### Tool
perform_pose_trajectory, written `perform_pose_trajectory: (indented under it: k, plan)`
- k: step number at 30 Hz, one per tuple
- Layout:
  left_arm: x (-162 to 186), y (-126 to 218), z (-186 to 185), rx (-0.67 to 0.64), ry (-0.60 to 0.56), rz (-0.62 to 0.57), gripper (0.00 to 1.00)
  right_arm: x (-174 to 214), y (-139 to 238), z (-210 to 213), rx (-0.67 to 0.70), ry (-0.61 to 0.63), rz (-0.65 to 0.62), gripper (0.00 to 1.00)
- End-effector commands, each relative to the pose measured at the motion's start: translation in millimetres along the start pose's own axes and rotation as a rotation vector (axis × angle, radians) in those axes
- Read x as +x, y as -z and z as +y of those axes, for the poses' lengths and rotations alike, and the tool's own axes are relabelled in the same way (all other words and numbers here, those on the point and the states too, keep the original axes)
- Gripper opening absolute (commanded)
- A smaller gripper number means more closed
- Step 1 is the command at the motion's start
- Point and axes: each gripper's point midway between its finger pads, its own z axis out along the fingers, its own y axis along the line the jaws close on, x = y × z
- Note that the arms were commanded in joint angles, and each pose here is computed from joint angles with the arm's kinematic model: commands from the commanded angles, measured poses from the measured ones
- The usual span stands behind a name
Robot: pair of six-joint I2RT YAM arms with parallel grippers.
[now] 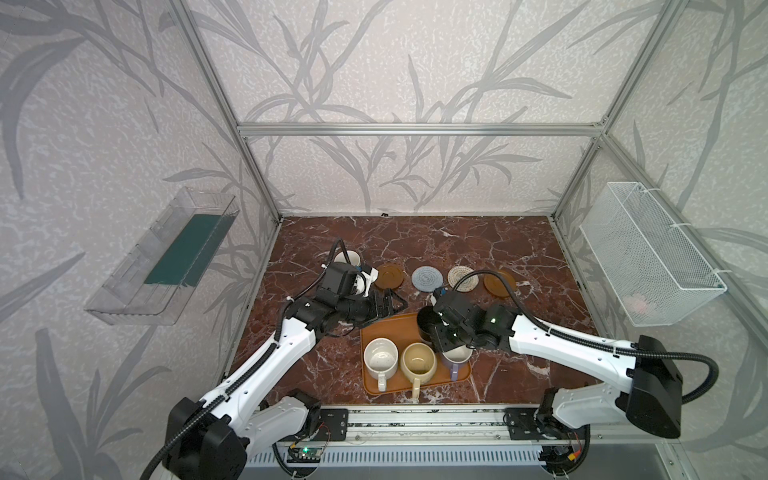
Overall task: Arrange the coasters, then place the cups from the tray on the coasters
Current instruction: 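Lower the open right gripper around the black mug on the tray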
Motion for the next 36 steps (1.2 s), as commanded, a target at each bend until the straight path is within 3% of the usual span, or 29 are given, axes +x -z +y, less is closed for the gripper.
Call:
perform_pose_trajectory:
  k: [1,18,36]
  plan:
    - [1,-3,-4,0.032,0.004,0.001,0.98,1,-5,1,0.016,0.006,0.01,0.42]
    - [2,-6,4,0.016,0.007,-0.005,0.98,2,-17,-2,0.086,0.021,0.033,0.36]
    - [2,-6,5,0.017,0.006,-0.012,0.98,-5,5,11,0.091,0.063,-0.035,0.35]
